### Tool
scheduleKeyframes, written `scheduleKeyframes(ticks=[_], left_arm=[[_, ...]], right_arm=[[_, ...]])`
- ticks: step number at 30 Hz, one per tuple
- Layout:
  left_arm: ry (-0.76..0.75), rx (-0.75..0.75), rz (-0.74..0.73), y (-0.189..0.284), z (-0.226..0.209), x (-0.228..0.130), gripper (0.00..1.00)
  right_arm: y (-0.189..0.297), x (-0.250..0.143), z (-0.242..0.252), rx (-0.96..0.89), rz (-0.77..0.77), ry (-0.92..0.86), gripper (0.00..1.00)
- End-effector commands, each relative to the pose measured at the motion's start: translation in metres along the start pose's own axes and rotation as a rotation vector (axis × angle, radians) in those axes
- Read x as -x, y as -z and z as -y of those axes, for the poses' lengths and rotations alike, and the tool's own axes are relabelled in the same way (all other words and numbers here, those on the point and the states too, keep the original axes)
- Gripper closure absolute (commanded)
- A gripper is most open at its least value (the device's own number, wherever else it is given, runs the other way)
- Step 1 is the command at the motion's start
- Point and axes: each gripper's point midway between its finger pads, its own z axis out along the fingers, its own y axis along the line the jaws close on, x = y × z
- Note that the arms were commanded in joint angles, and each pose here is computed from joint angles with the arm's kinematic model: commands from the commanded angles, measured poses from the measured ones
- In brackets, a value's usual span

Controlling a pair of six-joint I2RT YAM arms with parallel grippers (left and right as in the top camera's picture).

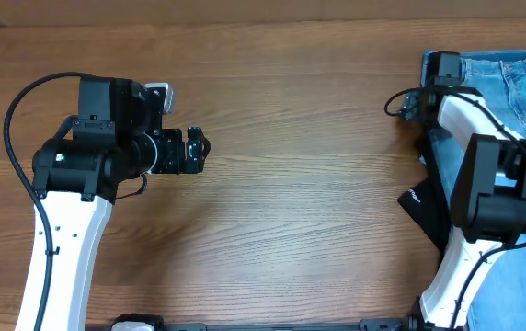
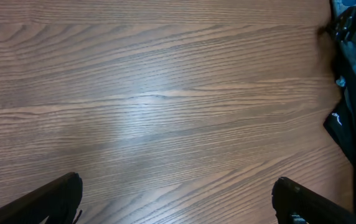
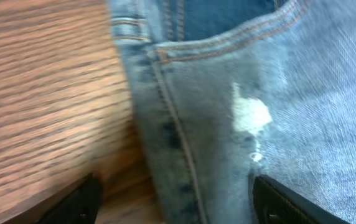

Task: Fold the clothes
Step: 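Move the right gripper to the jeans waistband and grasp it, then lift the jeans with the right gripper and drag them leftward onto the table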

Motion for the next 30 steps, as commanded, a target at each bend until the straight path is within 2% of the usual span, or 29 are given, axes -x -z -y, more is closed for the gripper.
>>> scheduleKeyframes(ticks=[1,3,4,10,15,19,20,21,24,26,27,30], left_arm=[[-0.034,0.001,0.015,0.004,0.004,0.005,0.00],[-0.034,0.000,0.014,0.004,0.004,0.005,0.00],[-0.034,0.001,0.014,0.004,0.004,0.005,0.00],[-0.034,0.000,0.014,0.004,0.004,0.005,0.00],[-0.034,0.000,0.014,0.004,0.004,0.005,0.00],[-0.034,0.000,0.014,0.004,0.004,0.005,0.00],[-0.034,0.000,0.014,0.004,0.004,0.005,0.00],[-0.034,0.000,0.014,0.004,0.004,0.005,0.00],[-0.033,0.001,0.011,0.004,0.003,0.004,0.00],[-0.031,0.001,0.006,0.004,0.003,0.003,0.00],[-0.031,0.001,0.004,0.004,0.003,0.002,0.00],[-0.030,0.001,0.002,0.004,0.003,0.002,0.00]], right_arm=[[-0.005,-0.001,-0.002,-0.035,0.001,0.066,0.22],[-0.005,0.001,-0.001,-0.036,0.010,0.041,0.33],[-0.007,0.001,0.000,-0.037,0.010,0.029,0.34],[-0.021,-0.010,0.008,-0.059,-0.028,0.003,0.34],[-0.019,-0.010,0.030,-0.173,-0.017,-0.073,0.36],[-0.019,-0.014,0.034,-0.191,-0.030,-0.070,0.44],[-0.019,-0.013,0.035,-0.192,-0.030,-0.069,0.48],[-0.018,-0.013,0.034,-0.192,-0.030,-0.069,0.60],[-0.016,-0.011,0.034,-0.186,-0.024,-0.072,0.72],[-0.010,-0.003,0.034,-0.181,-0.011,-0.077,0.92],[-0.006,0.002,0.035,-0.180,-0.003,-0.080,0.96],[0.017,0.027,0.039,-0.173,0.041,-0.097,0.96]])
